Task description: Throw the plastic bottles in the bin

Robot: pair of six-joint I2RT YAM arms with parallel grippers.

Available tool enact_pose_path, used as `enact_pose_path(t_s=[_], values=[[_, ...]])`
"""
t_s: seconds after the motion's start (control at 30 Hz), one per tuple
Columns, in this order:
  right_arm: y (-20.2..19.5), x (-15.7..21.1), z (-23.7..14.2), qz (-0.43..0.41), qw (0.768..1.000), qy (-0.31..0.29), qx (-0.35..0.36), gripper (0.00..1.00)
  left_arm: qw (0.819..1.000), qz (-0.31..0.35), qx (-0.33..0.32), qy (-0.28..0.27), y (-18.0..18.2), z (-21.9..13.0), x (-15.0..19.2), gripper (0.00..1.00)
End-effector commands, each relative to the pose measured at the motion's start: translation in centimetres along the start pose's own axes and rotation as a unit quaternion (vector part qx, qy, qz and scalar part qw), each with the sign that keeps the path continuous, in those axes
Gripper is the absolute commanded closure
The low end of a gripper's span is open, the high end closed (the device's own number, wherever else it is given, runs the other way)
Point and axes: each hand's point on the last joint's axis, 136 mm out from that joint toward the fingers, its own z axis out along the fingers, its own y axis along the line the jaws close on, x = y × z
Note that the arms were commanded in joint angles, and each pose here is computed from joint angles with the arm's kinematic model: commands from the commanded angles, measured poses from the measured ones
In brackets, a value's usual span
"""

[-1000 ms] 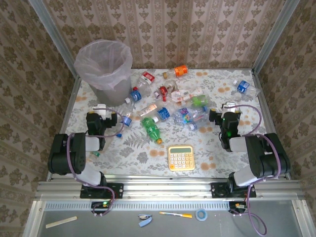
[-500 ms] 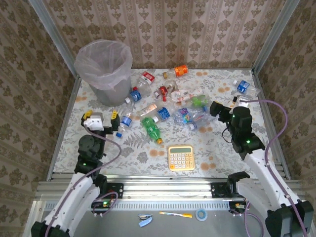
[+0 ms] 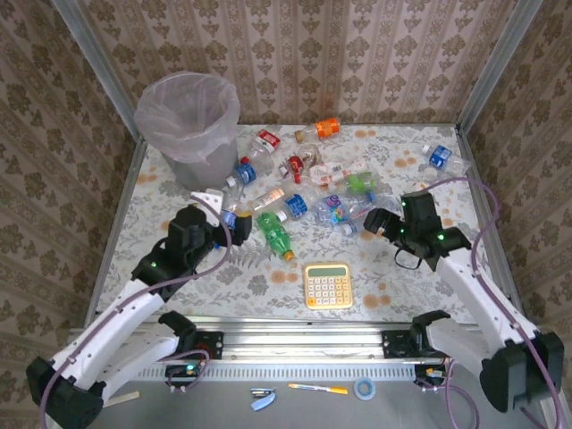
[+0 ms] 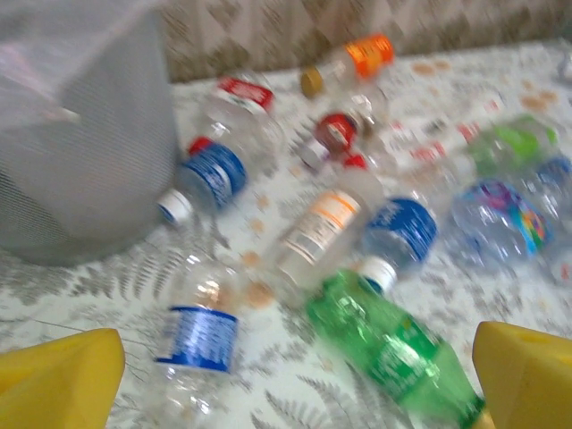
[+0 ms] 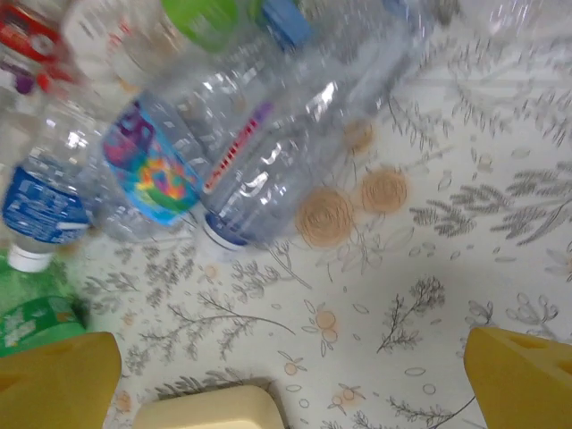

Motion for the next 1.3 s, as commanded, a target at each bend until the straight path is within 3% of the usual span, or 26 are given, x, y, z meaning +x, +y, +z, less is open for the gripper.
enact_pose_path(t_s=[0.0,0.23,0.67,1.0,1.27], values=[[0.3,0.7,1.5,0.021,0.999,0.046,0.006,0.0,0.999,0.027,0.026,0.033,-1.7,-0.7,0.2,0.0],[1.0,-1.6,5.8,0.049,0.997,0.062,0.018,0.04,0.996,0.053,0.067,0.027,-3.8,-2.2,-0.6,0.0],[-0.5,-3.8,11.7,0.1,0.99,0.08,0.062,0.09,0.996,0.056,0.068,0.018,-3.0,-5.8,0.0,0.0],[-1.5,-2.5,13.7,0.112,0.986,0.097,0.075,0.16,0.997,0.055,0.052,0.014,-1.9,-7.0,0.4,0.0],[-2.4,-0.6,13.6,0.11,0.986,0.104,0.075,0.28,0.997,0.053,0.05,0.017,-1.7,-7.4,0.5,0.0]])
